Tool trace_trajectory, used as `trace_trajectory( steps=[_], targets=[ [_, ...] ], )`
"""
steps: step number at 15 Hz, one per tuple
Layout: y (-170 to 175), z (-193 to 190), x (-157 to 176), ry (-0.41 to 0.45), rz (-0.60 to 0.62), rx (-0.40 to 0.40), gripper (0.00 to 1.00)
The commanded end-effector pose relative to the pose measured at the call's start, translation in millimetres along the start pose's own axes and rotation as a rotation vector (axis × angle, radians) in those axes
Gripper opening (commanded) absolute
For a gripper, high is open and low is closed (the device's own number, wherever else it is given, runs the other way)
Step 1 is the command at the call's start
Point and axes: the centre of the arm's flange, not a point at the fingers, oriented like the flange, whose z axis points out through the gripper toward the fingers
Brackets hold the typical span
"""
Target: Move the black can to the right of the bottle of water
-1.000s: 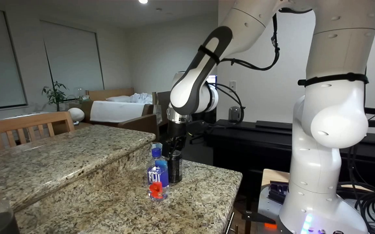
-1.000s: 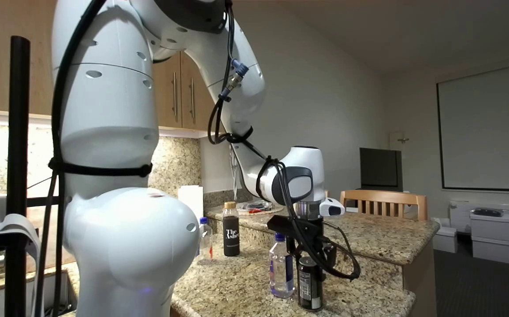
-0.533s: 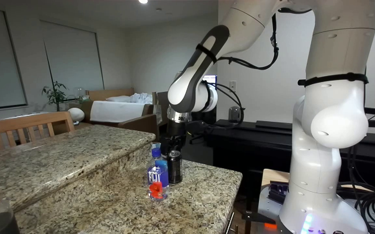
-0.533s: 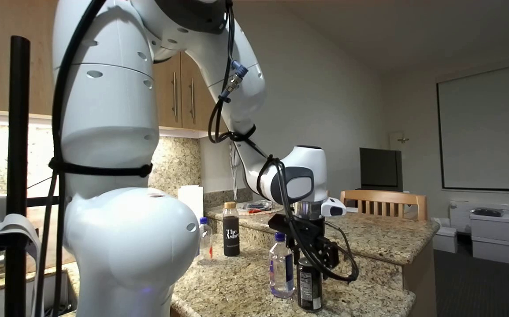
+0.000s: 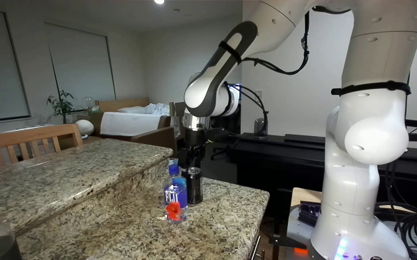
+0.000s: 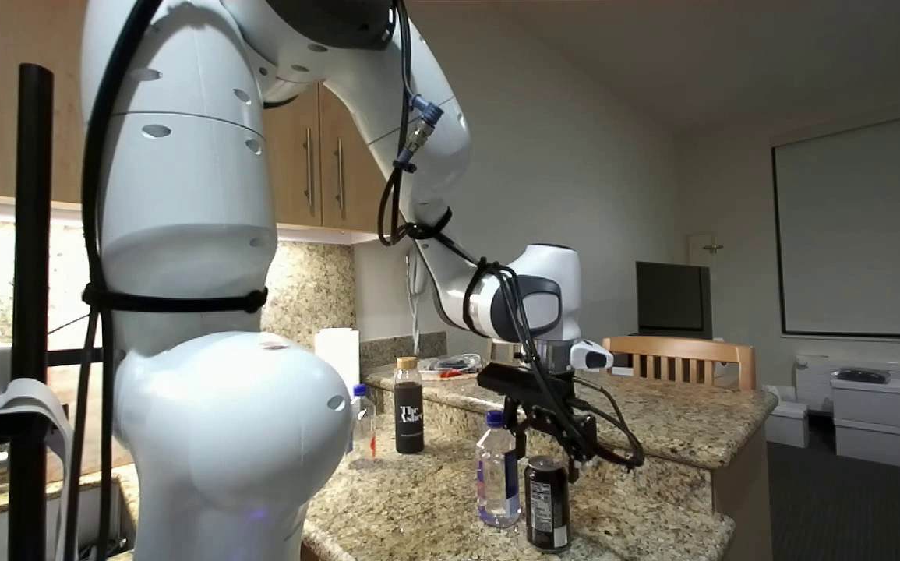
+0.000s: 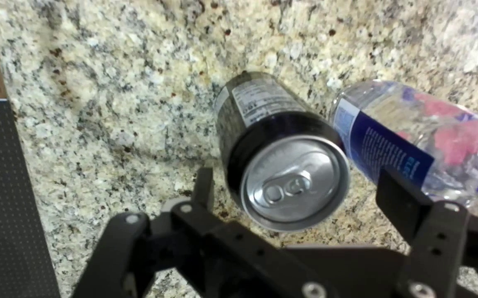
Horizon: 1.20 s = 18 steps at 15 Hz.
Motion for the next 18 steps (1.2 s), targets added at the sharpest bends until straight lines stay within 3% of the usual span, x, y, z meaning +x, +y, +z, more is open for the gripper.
trace_trajectory(
  steps=[1, 9, 12, 13, 18],
  targets=[
    [-1, -34, 1, -0.104, 0.000, -0.026, 1.00],
    [5, -91, -4, -0.194, 0.021, -0.068, 1.00],
    [11, -97, -5, -0.248, 0.027, -0.066, 1.00],
    [7, -89, -2, -0.213, 0.009, -0.044, 1.00],
    [9, -91, -3, -0.230, 0.015, -0.042, 1.00]
  ],
)
